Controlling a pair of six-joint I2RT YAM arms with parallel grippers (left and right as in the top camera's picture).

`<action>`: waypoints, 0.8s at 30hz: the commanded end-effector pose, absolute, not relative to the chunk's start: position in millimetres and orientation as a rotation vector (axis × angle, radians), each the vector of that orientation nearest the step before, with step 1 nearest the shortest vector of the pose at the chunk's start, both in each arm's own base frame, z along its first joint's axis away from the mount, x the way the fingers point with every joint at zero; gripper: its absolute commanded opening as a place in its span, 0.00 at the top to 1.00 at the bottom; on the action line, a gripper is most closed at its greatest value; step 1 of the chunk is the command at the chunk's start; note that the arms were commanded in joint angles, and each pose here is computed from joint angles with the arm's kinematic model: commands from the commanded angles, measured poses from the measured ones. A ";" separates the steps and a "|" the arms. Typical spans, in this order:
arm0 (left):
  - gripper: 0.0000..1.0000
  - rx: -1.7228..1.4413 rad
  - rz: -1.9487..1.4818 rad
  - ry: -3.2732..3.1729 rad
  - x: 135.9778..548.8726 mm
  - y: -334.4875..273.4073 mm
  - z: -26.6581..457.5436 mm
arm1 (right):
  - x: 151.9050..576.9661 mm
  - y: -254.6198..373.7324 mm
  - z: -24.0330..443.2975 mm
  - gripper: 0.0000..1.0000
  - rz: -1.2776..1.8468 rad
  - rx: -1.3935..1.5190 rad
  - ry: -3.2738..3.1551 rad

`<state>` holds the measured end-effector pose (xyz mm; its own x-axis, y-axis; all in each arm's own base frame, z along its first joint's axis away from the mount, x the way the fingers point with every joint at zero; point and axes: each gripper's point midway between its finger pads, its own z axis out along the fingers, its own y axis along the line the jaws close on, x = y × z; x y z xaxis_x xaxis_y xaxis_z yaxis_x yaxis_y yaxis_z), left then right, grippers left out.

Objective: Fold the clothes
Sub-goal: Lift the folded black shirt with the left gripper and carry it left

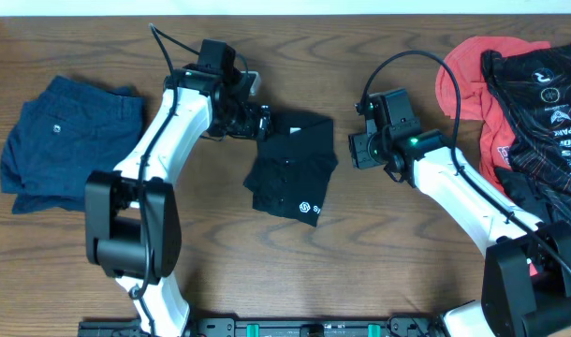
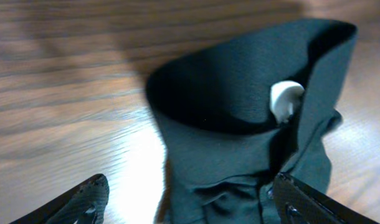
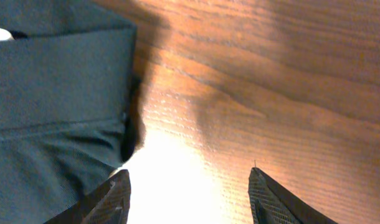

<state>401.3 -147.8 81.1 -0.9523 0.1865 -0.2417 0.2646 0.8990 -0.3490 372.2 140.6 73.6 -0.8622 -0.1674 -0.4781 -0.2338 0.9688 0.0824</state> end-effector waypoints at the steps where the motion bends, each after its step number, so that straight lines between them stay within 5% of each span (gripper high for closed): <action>1: 0.14 0.485 -0.776 2.868 387.3 -168.2 61.1 | 373.8 135.6 73.9 0.40 0.172 -0.248 2.637; 17: 0.16 0.543 -1.068 2.951 363.5 -207.5 -0.9 | 370.1 134.4 71.8 0.39 0.168 -0.249 2.655; 21: 0.47 0.590 -1.089 2.934 359.6 -219.1 0.1 | 370.3 134.3 71.9 0.39 0.167 -0.249 2.654; 24: 0.94 0.617 -1.121 2.902 361.2 -222.9 4.6 | 370.1 134.2 71.8 0.39 0.167 -0.250 2.655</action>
<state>369.0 -219.3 13.3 -0.9311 0.3427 -0.1253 0.3410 0.6951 -0.6329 368.5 137.3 71.1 -0.8727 -0.1638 -0.4601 -0.2221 0.9721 0.0754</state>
